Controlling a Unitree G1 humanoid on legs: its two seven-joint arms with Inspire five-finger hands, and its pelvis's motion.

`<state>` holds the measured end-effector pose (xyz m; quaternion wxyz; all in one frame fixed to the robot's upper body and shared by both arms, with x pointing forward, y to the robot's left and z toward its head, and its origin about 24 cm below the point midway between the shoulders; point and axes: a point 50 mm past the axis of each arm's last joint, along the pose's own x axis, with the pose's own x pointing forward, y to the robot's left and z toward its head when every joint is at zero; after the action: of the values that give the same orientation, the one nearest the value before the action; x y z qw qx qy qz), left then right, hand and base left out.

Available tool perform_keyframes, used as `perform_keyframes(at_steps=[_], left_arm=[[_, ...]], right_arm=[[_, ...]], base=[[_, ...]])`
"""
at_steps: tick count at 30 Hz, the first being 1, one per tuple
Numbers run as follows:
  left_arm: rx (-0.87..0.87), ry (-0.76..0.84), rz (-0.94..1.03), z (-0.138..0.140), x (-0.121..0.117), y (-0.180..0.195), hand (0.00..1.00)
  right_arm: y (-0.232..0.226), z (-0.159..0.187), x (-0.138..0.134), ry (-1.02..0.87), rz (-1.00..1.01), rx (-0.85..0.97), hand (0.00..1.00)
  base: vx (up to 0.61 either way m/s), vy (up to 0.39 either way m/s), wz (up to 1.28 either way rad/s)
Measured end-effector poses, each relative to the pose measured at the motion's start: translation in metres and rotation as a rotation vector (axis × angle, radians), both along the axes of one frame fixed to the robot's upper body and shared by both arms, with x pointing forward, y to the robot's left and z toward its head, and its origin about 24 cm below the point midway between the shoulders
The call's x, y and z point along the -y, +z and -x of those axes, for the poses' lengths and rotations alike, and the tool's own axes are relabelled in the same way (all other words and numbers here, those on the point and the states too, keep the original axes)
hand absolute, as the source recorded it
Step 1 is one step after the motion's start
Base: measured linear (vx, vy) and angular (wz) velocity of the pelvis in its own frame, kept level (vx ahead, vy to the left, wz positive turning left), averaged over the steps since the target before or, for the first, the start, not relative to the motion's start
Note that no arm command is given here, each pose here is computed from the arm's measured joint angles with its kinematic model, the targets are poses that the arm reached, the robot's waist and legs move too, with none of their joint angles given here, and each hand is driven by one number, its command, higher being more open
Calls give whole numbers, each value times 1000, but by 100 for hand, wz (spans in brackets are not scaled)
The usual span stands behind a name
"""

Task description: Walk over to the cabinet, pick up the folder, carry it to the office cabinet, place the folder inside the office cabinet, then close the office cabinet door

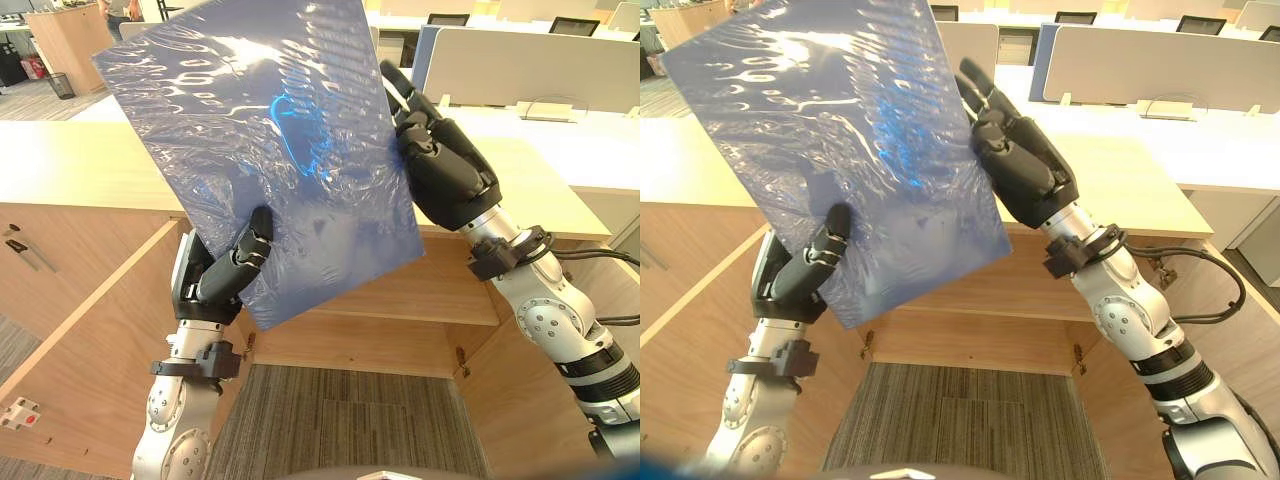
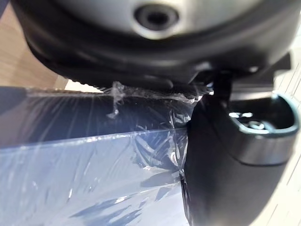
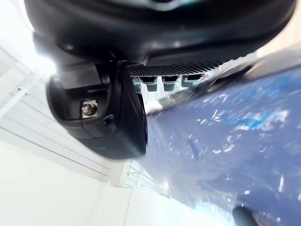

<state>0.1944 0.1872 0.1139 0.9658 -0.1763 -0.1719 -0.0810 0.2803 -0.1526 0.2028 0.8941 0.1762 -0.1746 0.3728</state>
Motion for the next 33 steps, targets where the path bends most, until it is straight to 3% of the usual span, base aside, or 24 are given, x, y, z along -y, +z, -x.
perform_keyframes(at_steps=[6,33], left_arm=[[12,7,-74,-8,-8,4,0],[-45,12,-22,-21,-2,-13,0]], right_arm=[[-5,-4,3,18,-42,-78,100],[-9,-29,-9,16,-138,-132,100]], base=[[0,0,0],[0,0,0]])
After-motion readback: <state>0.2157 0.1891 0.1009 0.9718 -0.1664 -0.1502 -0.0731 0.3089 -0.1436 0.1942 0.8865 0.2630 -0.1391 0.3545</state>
